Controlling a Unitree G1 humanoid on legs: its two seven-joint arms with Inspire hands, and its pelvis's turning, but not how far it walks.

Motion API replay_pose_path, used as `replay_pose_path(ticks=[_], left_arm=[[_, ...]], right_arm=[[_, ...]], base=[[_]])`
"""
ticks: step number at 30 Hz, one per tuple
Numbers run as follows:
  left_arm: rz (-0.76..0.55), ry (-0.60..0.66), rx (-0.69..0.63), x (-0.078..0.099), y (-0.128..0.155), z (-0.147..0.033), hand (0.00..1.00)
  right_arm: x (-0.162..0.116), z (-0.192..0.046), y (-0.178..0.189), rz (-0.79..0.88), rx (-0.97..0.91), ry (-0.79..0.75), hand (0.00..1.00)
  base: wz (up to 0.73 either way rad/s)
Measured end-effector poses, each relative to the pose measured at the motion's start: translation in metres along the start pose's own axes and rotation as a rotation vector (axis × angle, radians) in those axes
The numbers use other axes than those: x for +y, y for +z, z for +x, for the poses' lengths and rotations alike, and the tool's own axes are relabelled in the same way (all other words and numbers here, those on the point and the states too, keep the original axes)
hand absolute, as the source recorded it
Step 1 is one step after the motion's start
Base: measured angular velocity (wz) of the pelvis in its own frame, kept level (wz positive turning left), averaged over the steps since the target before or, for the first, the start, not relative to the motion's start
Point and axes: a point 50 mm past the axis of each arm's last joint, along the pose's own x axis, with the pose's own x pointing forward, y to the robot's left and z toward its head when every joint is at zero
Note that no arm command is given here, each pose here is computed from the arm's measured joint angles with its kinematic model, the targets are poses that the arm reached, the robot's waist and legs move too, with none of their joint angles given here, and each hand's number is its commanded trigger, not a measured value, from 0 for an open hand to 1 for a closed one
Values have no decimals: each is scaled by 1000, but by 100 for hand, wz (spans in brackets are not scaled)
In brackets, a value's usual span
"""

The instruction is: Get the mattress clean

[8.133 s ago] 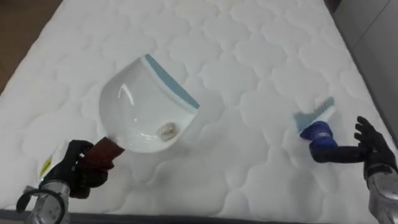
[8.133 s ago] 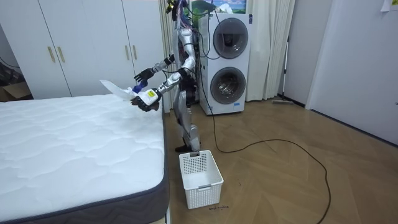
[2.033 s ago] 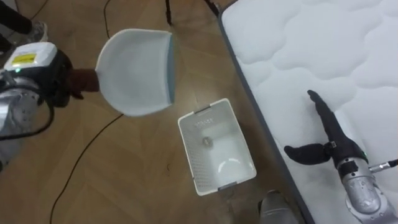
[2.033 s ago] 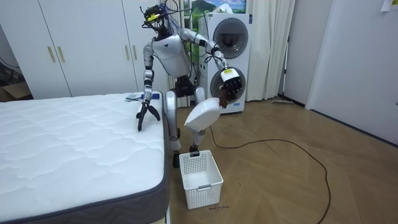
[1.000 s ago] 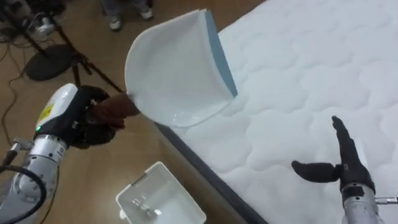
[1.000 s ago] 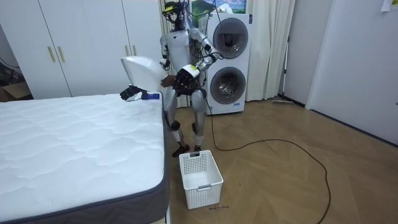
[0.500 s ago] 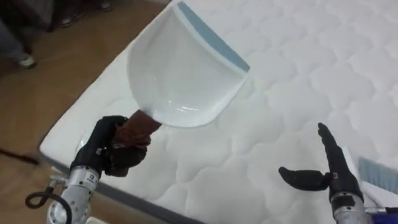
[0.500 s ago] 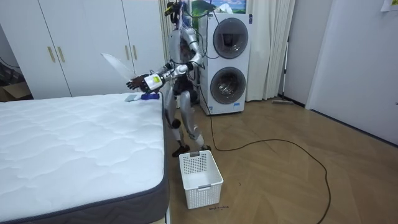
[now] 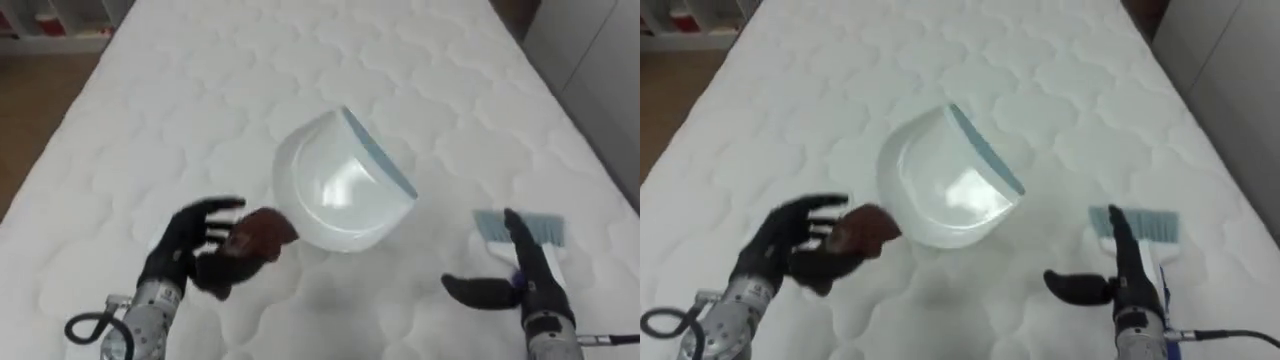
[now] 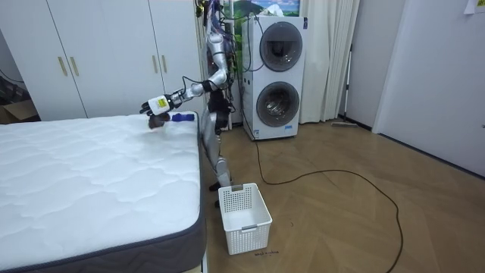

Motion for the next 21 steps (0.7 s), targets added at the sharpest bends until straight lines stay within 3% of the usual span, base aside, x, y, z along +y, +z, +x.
replay_pose_path(ticks=[9,21], left_arm=[[-12,40,-75,4,20,12,0],[-17,90,-59,4,16,9,0]], right_arm=[[7,6,18,44,-54,12,0],[3,4,9,40,-10,-15,0]], base=[[-42],[0]])
